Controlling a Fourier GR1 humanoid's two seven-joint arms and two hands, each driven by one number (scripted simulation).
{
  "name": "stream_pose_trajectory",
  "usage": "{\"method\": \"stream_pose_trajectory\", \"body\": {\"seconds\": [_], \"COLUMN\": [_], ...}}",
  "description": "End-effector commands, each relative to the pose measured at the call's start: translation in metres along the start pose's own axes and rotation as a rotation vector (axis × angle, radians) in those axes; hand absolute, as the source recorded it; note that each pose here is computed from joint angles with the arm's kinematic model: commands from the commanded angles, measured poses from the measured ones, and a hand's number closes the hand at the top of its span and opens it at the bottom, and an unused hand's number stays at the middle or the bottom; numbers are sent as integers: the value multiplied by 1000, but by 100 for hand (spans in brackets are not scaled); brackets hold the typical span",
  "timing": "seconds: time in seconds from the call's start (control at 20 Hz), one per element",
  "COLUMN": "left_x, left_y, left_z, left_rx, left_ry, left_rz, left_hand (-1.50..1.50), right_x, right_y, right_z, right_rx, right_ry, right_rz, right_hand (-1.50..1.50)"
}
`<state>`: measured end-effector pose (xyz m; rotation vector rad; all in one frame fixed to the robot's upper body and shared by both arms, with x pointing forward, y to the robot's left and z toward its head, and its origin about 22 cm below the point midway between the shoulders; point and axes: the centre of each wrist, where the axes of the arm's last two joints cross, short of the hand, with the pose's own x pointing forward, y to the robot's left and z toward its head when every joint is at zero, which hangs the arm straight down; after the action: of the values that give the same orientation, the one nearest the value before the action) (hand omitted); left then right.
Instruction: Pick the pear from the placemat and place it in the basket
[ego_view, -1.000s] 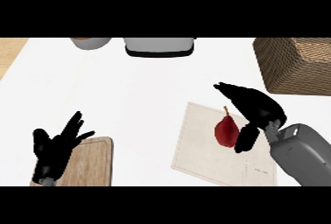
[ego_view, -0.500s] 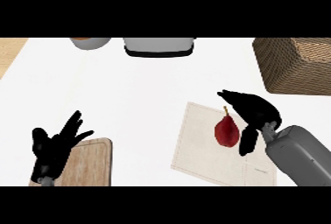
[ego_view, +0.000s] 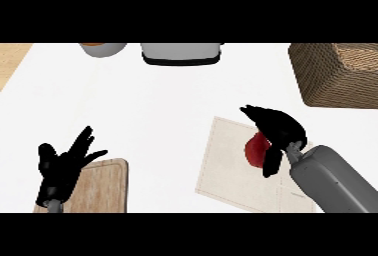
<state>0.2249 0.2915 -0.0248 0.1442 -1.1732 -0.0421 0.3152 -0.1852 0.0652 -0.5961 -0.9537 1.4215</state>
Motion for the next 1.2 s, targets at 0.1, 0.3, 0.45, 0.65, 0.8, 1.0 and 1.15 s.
{"method": "stream_pose_trajectory", "body": {"seconds": [0.1,0.3,0.45,0.65,0.8,1.0,1.15], "left_x": [-24,-38,-35,-30,-44,-47,-39], "left_y": [-5,5,-4,-1,19,14,1], "left_z": [3,13,-3,11,15,18,11], "left_rx": [-5,14,12,-4,10,-2,9], "left_ry": [140,157,149,157,156,153,150], "left_rz": [-23,3,-12,-6,1,-14,-1], "left_hand": [0,0,0,0,0,0,0], "right_x": [-15,-20,-3,-23,-12,-5,-5], "right_y": [8,6,25,23,25,12,19], "right_z": [-18,-13,-17,-18,-3,-13,-6], "right_rx": [14,-26,-71,-79,-97,-178,-221], "right_ry": [30,-39,-61,-61,-85,29,92], "right_rz": [8,100,151,162,176,114,104], "right_hand": [-150,150,150,150,150,150,150]}}
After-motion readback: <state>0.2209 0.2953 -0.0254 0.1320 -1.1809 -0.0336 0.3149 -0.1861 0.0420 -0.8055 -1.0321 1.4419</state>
